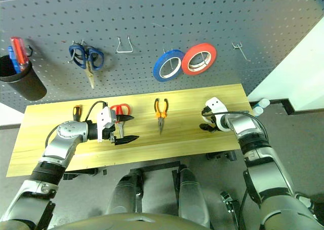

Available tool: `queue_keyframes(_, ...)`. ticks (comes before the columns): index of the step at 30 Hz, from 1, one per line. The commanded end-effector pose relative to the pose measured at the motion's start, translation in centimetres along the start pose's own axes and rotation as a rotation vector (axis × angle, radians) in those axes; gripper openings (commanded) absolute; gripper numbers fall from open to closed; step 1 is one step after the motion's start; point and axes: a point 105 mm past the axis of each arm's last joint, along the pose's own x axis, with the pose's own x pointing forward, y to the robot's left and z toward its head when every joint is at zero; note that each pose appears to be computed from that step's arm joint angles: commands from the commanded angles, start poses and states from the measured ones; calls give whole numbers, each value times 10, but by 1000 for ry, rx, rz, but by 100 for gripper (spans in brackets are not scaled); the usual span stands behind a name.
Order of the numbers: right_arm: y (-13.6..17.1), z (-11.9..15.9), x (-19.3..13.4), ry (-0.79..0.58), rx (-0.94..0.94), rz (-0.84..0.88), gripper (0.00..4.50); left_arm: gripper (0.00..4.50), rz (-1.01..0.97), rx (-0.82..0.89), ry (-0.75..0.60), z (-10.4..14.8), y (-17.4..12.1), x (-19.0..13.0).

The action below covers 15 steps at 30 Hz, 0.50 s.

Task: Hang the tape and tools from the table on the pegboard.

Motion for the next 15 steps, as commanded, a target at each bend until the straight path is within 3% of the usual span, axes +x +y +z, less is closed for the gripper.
queue_keyframes(1,0,-4,6,21,-24,0,431,450,-19,71,-53,21,-5,9)
queue_keyframes(3,0,-5,7,26,-29,0,389,450,-19,74,-62,25,-6,11)
queue_keyframes(14,6,4,6,36,-76,47,19,450,-65,49,-80,35,-12,12)
queue_keyframes(15,6,5,5,34,-81,48,5,450,-65,44,-85,37,-12,12)
